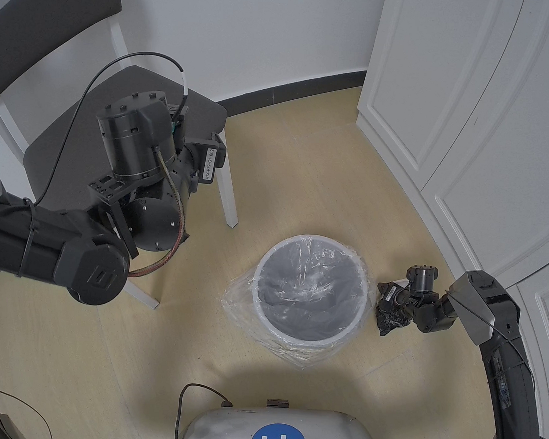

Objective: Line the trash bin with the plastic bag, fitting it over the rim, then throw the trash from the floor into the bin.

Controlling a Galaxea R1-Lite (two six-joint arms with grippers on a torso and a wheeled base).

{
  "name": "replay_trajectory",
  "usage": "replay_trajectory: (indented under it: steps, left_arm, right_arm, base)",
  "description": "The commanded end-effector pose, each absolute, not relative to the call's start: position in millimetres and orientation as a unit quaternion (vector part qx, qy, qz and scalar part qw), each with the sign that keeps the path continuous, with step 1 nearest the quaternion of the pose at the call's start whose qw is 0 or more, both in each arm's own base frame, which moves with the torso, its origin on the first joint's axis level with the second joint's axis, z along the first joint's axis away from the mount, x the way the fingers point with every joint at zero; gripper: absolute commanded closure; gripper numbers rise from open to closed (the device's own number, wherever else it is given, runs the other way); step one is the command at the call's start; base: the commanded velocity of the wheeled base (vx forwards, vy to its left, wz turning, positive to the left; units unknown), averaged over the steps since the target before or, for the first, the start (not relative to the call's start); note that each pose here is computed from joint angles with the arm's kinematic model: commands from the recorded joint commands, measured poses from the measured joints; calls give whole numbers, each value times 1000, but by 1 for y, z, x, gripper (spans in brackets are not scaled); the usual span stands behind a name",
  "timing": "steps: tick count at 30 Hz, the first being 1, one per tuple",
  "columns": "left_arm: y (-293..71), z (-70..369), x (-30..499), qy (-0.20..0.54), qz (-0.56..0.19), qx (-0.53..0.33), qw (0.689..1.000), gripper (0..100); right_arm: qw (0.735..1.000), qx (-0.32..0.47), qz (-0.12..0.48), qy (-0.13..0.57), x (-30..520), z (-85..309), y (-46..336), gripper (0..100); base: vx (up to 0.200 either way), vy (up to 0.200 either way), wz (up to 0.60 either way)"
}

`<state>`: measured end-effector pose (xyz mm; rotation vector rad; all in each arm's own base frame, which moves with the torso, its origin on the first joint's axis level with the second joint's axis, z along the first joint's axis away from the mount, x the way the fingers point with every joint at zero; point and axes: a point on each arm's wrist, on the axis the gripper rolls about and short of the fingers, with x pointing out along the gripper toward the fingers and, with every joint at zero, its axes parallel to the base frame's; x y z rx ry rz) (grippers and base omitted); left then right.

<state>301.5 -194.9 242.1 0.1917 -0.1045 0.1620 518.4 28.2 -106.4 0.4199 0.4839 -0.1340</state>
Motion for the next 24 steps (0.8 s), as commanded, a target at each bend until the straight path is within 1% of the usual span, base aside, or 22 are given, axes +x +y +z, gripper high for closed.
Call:
replay_trajectory:
  steps: [1,16,20,24]
  left_arm:
    - [-196,241,303,-51,81,97,991,0]
    - [-191,241,298,-52,83,94,991,0]
    - [-182,245,287,-63,87,86,990,0]
    - [-158,244,275,-55,105,92,989,0]
  right_arm:
    - [946,205,-66,243,518,-107,29,100]
    - [945,205,-70,243,519,-106,26,100]
    - [946,204,-78,241,519,-104,23,100]
    - [944,211,-87,239,515,-100,15,100]
  base:
    - [0,0,0]
    - [0,0,0]
    - [0,0,0]
    - [0,0,0]
